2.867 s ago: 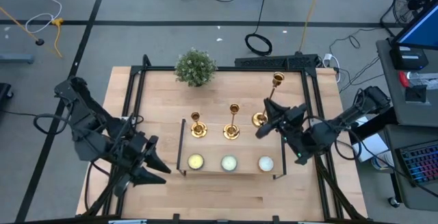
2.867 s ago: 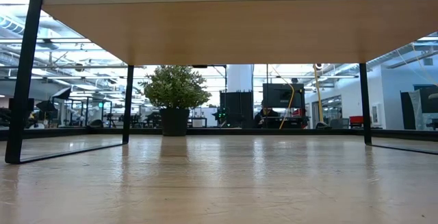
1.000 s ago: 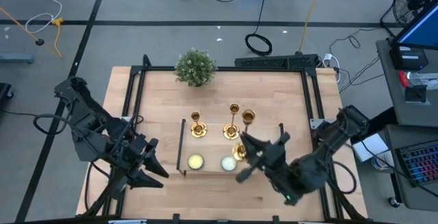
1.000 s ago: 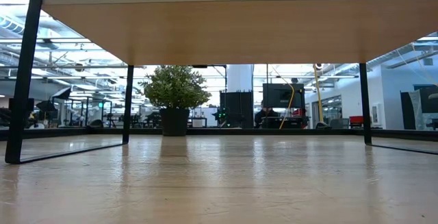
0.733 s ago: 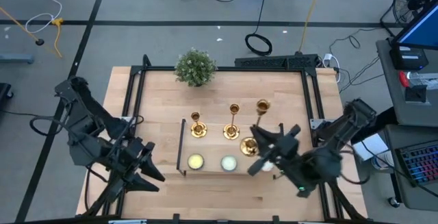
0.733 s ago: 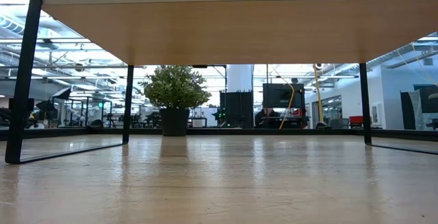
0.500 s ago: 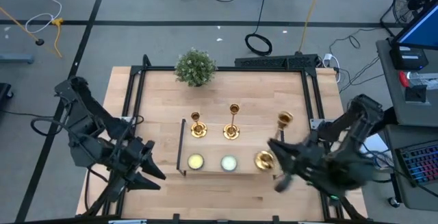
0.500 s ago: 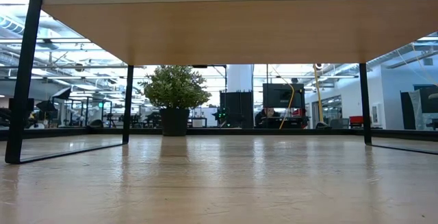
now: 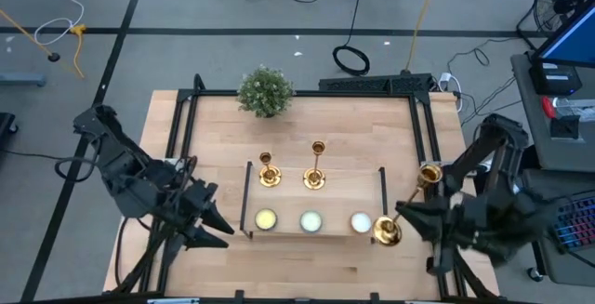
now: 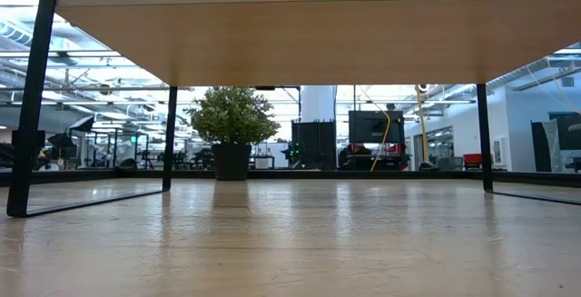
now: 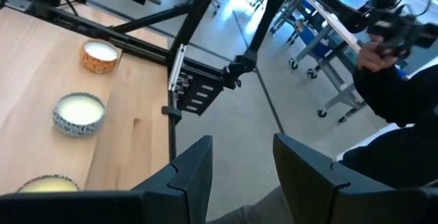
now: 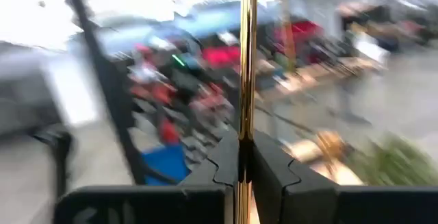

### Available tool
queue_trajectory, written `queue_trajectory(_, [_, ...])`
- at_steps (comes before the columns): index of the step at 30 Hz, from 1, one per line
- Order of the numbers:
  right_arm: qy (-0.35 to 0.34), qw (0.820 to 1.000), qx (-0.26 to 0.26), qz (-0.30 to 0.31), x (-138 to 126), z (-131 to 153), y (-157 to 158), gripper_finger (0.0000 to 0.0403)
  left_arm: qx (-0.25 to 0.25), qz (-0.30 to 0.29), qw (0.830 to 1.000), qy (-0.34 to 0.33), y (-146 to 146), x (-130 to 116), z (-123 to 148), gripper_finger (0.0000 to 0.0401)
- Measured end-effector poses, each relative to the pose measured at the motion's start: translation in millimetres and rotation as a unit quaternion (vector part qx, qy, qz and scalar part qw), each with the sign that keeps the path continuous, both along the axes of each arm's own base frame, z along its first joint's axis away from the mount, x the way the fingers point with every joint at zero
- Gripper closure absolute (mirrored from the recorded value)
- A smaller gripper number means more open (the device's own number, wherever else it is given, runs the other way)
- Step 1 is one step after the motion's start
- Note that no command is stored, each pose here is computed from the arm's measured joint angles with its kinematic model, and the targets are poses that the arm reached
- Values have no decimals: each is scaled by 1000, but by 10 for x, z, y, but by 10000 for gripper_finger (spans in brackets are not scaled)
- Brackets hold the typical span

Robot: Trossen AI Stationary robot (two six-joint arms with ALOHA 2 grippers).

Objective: Pick & Place candle stick holders
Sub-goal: Put the candle holder on the shelf aligned with the other candle holder

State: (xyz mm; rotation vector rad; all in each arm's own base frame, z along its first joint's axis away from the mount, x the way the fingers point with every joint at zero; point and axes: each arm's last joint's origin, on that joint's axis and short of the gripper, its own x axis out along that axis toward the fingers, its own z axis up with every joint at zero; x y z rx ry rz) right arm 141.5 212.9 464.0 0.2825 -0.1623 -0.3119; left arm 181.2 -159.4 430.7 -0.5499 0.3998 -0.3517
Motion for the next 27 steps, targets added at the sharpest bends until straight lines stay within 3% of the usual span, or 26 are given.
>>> queue_trajectory(5, [-113,988,-39,101,-7,120,-402,391,2,4,1000,4,32,26,-7,240])
queue_trajectory(9, [-149,970,-60,185,14,144,-681,391,5,10,1000,4,60,48,-10,240])
queue_trajectory(18, [-221,906,-104,344,227,234,-1273,391,18,46,999,23,206,136,-51,240])
queue_trajectory(23, [-230,902,-92,353,378,259,-1686,391,12,66,997,24,328,192,-37,240])
queue_trajectory(27, [-207,933,-67,288,525,238,-2037,391,5,82,996,21,424,204,-12,240])
